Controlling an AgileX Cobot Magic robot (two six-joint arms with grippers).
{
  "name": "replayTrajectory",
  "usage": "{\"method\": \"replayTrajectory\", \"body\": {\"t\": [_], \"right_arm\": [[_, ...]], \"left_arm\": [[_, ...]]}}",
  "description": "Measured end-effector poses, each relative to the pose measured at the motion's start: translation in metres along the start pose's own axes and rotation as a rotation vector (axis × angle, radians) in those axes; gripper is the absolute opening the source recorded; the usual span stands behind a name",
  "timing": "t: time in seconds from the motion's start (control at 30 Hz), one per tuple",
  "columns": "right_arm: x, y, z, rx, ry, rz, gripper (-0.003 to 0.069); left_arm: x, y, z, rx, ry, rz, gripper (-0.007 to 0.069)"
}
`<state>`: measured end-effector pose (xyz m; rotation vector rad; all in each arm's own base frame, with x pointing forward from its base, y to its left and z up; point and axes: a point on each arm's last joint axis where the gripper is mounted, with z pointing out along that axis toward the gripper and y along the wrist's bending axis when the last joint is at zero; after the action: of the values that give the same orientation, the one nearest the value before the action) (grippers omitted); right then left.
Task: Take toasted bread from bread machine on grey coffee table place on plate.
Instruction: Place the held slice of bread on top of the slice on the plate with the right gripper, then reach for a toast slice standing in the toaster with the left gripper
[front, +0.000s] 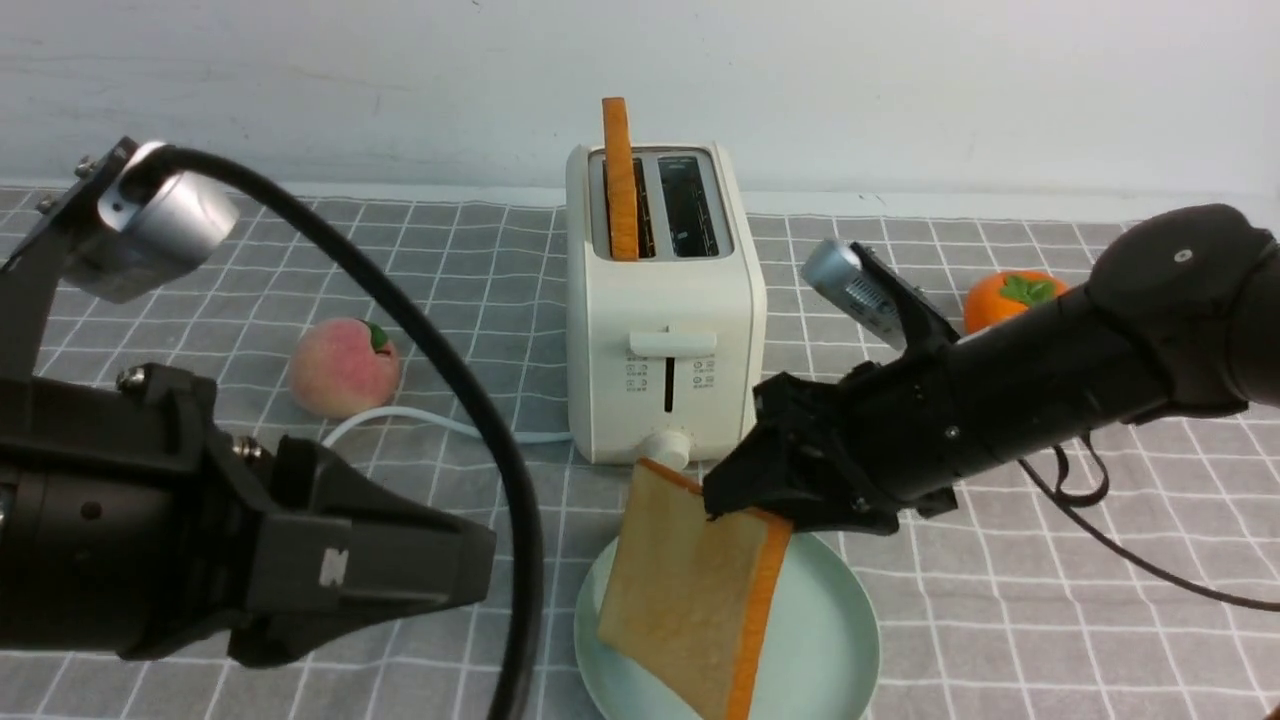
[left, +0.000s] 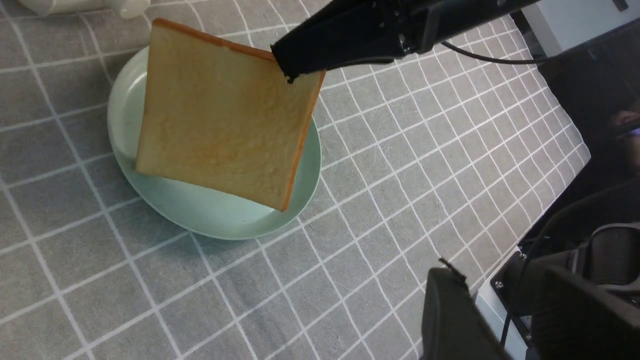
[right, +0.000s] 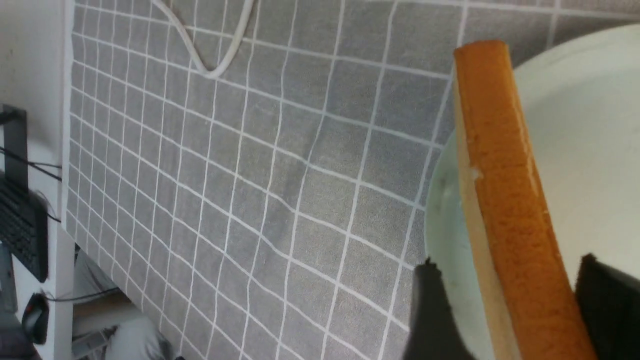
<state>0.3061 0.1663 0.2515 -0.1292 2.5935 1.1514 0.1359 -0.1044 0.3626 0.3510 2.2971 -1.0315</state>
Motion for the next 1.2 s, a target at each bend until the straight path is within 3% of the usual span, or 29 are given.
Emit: {"method": "replayTrajectory", "body": {"t": [0.07, 0.2, 0.4, 0.53, 0.63, 0.73, 0.83, 1.0, 1.2], "right_arm": [[-0.005, -0.002, -0.011, 0.003, -0.037, 0.009, 0.0498], [-0.012, 0.003, -0.048, -0.004, -0.142, -0.006, 0.0574], [-0.008, 0.043, -0.125, -0.043, -0.295, -0.223, 0.0572], [0.018, 0.081, -0.165, -0.074, -0.321, -0.383, 0.0544], [0.036, 0.094, -0.179, -0.056, -0.321, -0.466, 0.0527], [0.066, 0.104, -0.205, 0.031, -0.330, -0.567, 0.0517], [0.087, 0.106, -0.225, 0.152, -0.372, -0.594, 0.0515], [0.118, 0.110, -0.254, 0.274, -0.465, -0.598, 0.0516], [0.145, 0.112, -0.266, 0.268, -0.537, -0.592, 0.0516]], "left_arm": [[0.000, -0.001, 0.000, 0.007, -0.001, -0.005, 0.0238], [0.000, -0.001, 0.000, 0.014, -0.002, -0.011, 0.0238], [-0.005, -0.007, -0.001, 0.068, -0.046, 0.014, 0.0238], [-0.025, -0.018, -0.007, 0.100, -0.147, 0.104, 0.0238], [-0.045, -0.026, -0.010, 0.099, -0.191, 0.136, 0.0240], [-0.076, -0.031, -0.010, 0.039, -0.207, 0.141, 0.0256], [-0.100, -0.025, -0.002, -0.056, -0.193, 0.105, 0.0284], [-0.132, -0.011, 0.019, -0.175, -0.179, 0.056, 0.0352], [-0.146, -0.012, 0.072, -0.282, -0.076, 0.089, 0.0445]]}}
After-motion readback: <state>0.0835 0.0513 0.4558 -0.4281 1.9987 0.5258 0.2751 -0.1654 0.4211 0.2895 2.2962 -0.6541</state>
